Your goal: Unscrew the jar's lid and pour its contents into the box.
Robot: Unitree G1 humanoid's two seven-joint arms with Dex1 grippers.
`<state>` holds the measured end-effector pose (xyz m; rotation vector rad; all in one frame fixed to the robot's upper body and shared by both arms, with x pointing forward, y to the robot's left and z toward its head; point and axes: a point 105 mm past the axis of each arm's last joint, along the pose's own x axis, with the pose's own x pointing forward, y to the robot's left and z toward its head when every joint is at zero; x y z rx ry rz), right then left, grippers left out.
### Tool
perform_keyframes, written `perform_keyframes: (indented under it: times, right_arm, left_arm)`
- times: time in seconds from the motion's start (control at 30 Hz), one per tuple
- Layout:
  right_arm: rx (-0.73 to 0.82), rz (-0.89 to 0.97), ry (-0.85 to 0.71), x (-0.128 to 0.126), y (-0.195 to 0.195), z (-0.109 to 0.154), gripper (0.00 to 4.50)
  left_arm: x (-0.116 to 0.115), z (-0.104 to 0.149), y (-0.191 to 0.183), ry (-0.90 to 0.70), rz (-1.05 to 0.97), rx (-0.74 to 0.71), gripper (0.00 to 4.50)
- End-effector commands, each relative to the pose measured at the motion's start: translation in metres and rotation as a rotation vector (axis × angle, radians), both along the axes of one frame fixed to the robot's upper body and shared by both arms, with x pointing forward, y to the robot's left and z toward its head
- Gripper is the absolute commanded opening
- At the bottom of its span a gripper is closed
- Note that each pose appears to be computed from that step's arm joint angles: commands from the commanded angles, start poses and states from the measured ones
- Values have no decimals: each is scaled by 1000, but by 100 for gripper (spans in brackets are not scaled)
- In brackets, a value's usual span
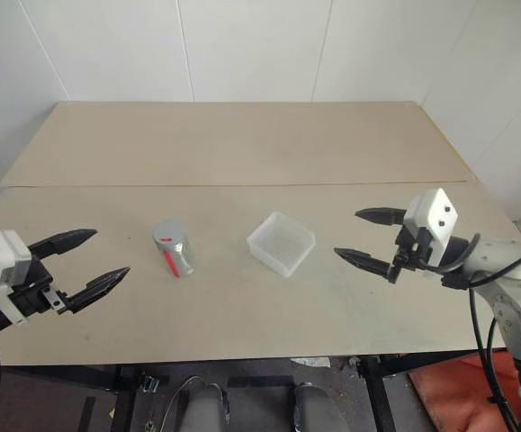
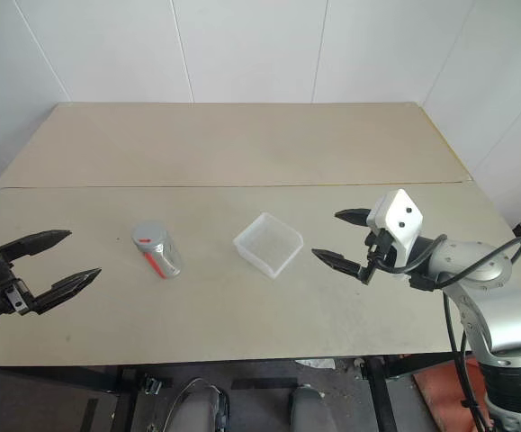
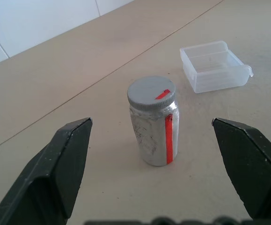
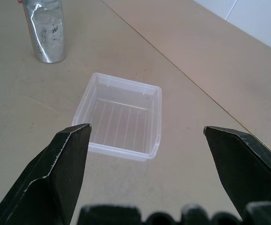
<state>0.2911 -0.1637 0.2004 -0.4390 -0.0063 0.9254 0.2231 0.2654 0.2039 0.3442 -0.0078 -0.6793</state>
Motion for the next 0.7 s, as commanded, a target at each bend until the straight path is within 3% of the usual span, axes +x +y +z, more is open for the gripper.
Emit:
perform_keyframes:
  times: [0.03, 0.47, 0.7]
  right_arm:
    - [3, 10, -51, -1, 1, 12, 450]
    - [-44, 46, -73, -4, -3, 24, 450]
    - [-72, 72, -95, -2, 1, 31, 450]
  left_arm:
    - [-4, 11, 1, -46, 12, 0, 445]
    - [-3, -19, -27, -3, 32, -74, 445]
    - [2, -41, -46, -9, 210, -159, 445]
